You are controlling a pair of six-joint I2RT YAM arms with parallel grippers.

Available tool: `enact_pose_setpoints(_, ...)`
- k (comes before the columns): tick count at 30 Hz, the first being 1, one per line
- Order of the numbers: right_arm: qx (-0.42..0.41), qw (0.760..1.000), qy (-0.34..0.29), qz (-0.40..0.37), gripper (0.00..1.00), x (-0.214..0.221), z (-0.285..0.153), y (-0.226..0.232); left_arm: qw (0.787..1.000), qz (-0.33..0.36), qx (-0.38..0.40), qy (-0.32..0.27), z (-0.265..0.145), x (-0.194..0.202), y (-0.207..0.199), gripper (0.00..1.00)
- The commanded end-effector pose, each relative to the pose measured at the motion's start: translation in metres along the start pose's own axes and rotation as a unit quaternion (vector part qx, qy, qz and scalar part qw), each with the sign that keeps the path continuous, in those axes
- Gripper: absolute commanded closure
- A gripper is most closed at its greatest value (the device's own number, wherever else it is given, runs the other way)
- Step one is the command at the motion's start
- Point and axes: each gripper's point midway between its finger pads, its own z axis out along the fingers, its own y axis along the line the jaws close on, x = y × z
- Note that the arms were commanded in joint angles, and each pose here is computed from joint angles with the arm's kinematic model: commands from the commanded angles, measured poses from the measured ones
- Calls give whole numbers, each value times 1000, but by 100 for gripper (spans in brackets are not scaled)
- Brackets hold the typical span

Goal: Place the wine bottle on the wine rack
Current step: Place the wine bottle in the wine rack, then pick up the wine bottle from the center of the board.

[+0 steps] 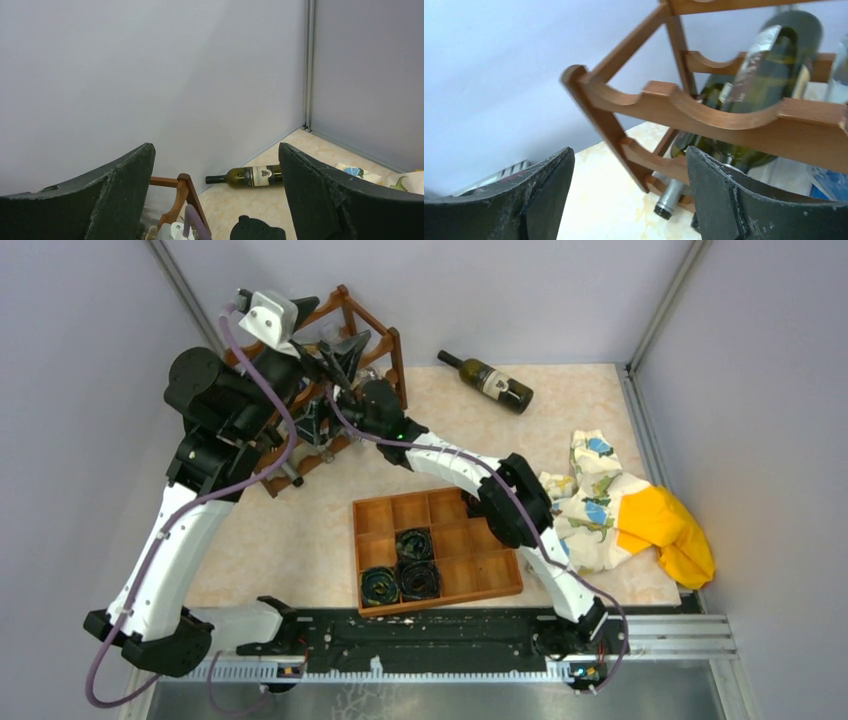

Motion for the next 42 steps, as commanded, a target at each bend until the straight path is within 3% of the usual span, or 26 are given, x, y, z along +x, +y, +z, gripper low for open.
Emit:
enact_pose_setpoints(1, -123, 989, -25, -77, 19, -54, -31, 61, 999, -16, 4, -42, -9, -21, -2, 1)
enact_pose_setpoints(5, -165, 980, 13, -111, 15, -47, -74, 66, 999, -33, 9, -41, -14, -18, -7, 1)
enact_pose_setpoints(10, -160, 973, 71, -151, 6, -37, -143, 35, 998, -54, 14, -40, -16, -5, -12, 1)
enact_pose_setpoints(15, -87, 969, 128, -194, 1, -35, -202, -13, 997, -67, 14, -36, -10, 9, -14, 1)
enact_pose_setpoints(22, 49, 968, 177, -169, 1, -49, -277, -92, 995, -96, 34, -18, 7, 37, -22, 1)
enact_pose_setpoints(27, 131, 956, 191, -182, 1, -71, -325, -145, 990, -131, 42, -6, 16, 55, -23, 1)
enact_pose_setpoints(33, 199, 952, 194, -130, 1, -81, -376, -208, 981, -188, 51, 8, 23, 81, -20, 1)
enact_pose_setpoints(42, 277, 911, 258, -161, 2, -82, -412, -296, 954, -293, 52, 24, 34, 120, -22, 1)
